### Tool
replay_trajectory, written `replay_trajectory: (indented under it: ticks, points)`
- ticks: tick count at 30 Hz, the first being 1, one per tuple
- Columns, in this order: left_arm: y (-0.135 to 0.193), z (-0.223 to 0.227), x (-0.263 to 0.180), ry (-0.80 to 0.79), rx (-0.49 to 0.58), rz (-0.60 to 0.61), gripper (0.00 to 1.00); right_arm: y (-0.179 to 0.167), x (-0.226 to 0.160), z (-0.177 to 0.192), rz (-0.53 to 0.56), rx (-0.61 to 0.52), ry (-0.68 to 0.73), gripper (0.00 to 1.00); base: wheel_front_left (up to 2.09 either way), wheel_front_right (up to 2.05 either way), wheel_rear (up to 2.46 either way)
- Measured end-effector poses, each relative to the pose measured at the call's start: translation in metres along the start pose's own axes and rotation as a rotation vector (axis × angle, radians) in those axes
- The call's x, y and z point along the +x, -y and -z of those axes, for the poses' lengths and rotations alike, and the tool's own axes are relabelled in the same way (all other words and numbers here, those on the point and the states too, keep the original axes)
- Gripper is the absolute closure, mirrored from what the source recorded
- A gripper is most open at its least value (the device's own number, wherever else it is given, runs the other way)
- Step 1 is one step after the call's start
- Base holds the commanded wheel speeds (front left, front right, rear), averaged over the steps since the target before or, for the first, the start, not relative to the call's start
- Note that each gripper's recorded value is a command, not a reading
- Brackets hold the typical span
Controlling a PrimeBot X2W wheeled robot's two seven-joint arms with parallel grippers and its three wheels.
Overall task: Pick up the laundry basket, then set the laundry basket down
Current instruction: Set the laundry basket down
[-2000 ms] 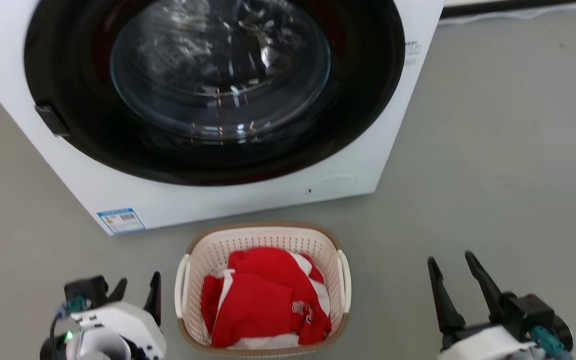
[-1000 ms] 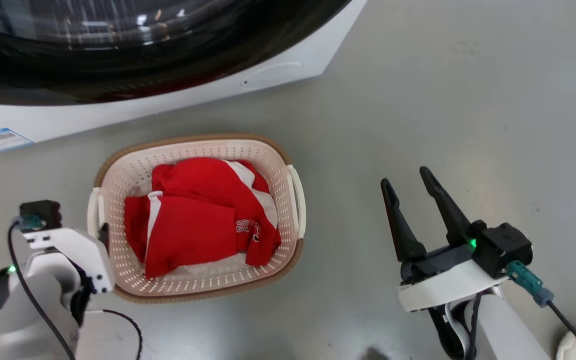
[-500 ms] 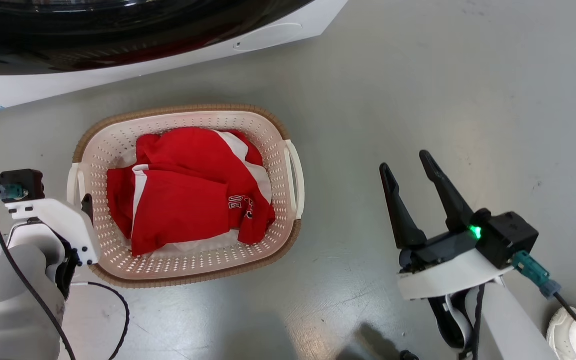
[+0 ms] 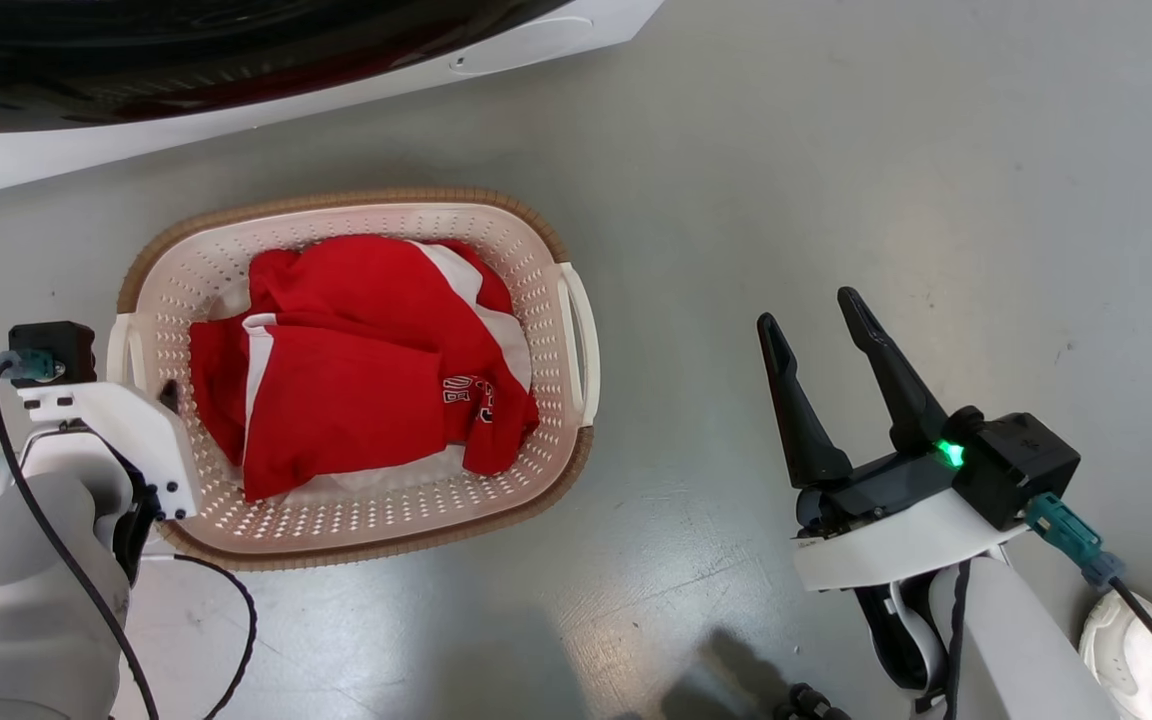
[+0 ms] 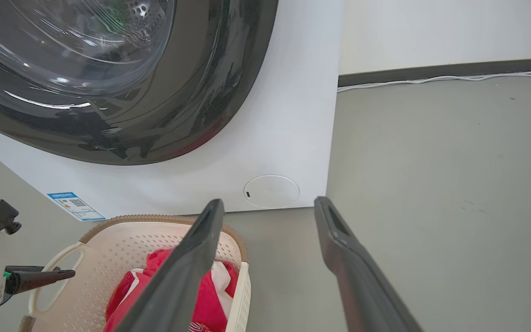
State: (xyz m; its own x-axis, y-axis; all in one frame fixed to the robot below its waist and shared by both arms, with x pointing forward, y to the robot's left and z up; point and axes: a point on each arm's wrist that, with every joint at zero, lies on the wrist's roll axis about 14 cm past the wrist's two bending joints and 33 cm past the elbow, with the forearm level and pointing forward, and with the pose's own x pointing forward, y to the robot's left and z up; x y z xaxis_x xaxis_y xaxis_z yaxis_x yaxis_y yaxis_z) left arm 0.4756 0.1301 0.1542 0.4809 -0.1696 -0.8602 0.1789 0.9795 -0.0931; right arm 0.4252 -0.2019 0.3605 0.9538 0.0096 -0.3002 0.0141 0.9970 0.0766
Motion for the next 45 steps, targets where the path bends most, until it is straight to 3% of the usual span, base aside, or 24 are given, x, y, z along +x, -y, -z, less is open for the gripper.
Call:
replay_trajectory:
  ticks: [1,2,25,45]
  points:
    - [0.001,0.000,0.001,-0.001,0.001,0.002,0.83,0.000,0.000,0.001,0.001,0.000,-0.002,0.00,0.00,0.00,0.00]
    - [0.001,0.000,0.002,-0.001,0.005,0.003,1.00,0.001,0.000,0.001,0.002,0.001,-0.004,0.00,0.00,0.00,0.00]
    - [-0.024,0.004,-0.013,-0.006,-0.090,-0.111,1.00,-0.008,0.009,-0.004,-0.024,0.008,0.019,0.00,0.00,0.00,0.00]
    - [-0.021,0.017,-0.022,-0.045,-0.138,-0.122,1.00,-0.012,0.009,-0.008,-0.037,0.003,0.028,0.00,0.00,0.00,0.00]
